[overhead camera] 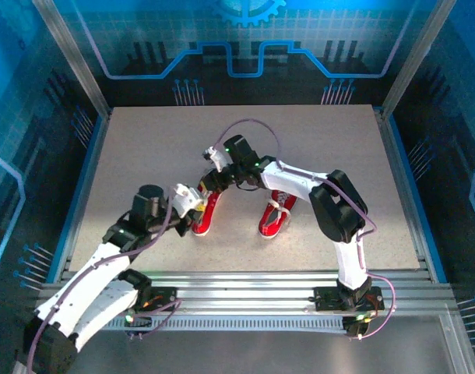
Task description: Tie the shoes
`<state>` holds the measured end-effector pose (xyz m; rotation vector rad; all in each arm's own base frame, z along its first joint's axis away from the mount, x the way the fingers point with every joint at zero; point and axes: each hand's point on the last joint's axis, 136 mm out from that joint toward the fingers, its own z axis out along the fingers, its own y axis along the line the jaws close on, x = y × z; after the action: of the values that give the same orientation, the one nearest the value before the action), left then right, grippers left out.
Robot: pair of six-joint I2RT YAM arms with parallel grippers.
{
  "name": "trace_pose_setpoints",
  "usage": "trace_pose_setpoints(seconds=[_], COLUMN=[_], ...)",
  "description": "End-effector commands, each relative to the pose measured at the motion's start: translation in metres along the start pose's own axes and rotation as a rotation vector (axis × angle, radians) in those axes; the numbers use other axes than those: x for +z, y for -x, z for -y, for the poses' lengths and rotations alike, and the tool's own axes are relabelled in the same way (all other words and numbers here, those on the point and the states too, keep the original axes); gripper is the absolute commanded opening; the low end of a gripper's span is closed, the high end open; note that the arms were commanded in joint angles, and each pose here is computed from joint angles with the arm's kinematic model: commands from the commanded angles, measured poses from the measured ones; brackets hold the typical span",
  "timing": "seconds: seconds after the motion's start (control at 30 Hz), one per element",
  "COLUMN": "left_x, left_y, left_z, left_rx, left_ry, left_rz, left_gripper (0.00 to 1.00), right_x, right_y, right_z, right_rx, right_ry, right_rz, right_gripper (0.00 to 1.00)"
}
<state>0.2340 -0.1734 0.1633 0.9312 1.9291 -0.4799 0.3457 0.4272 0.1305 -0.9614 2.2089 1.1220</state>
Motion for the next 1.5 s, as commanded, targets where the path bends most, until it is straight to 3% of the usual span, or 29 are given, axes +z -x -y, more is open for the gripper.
trace_pose_setpoints(seconds=[0.0,0.13,0.27,0.37,0.43,0.63,0.83,1.07,1.47], left_x=[0.020,0.057,0.078,0.064,0.043,-0.014,-0.020,-0.007,0.007], left_y=[0.002,0.001,0.002,0.012,0.024,0.037,0.045,0.038,0.020], left_z=[-0.006,0.023,0.023,0.012,0.000,-0.055,-0.093,-0.094,-0.088], left_rx=[0.021,0.105,0.166,0.167,0.099,-0.276,-0.639,-0.713,-0.782], left_ry=[0.066,-0.033,-0.019,0.022,0.035,0.064,-0.049,-0.148,-0.202], left_rz=[-0.022,-0.102,-0.213,-0.173,-0.105,-0.019,0.040,0.079,0.062], left_gripper=[0.00,0.00,0.43,0.62,0.68,0.68,0.56,0.57,0.60], right_x=[0.002,0.002,0.000,-0.001,-0.004,-0.008,-0.004,0.000,0.004], right_y=[-0.004,-0.008,-0.010,-0.011,-0.010,-0.014,-0.016,-0.011,-0.002], right_z=[-0.010,-0.015,-0.018,-0.020,-0.022,-0.030,-0.046,-0.058,-0.063], right_rx=[-0.005,-0.031,-0.062,-0.091,-0.119,-0.235,-0.383,-0.442,-0.424], right_ry=[0.082,0.116,0.130,0.139,0.135,0.119,0.099,0.117,0.145], right_rz=[-0.030,-0.043,-0.042,-0.041,-0.036,-0.016,-0.017,0.014,0.039], right_gripper=[0.00,0.00,0.00,0.00,0.00,0.00,0.00,0.00,0.00])
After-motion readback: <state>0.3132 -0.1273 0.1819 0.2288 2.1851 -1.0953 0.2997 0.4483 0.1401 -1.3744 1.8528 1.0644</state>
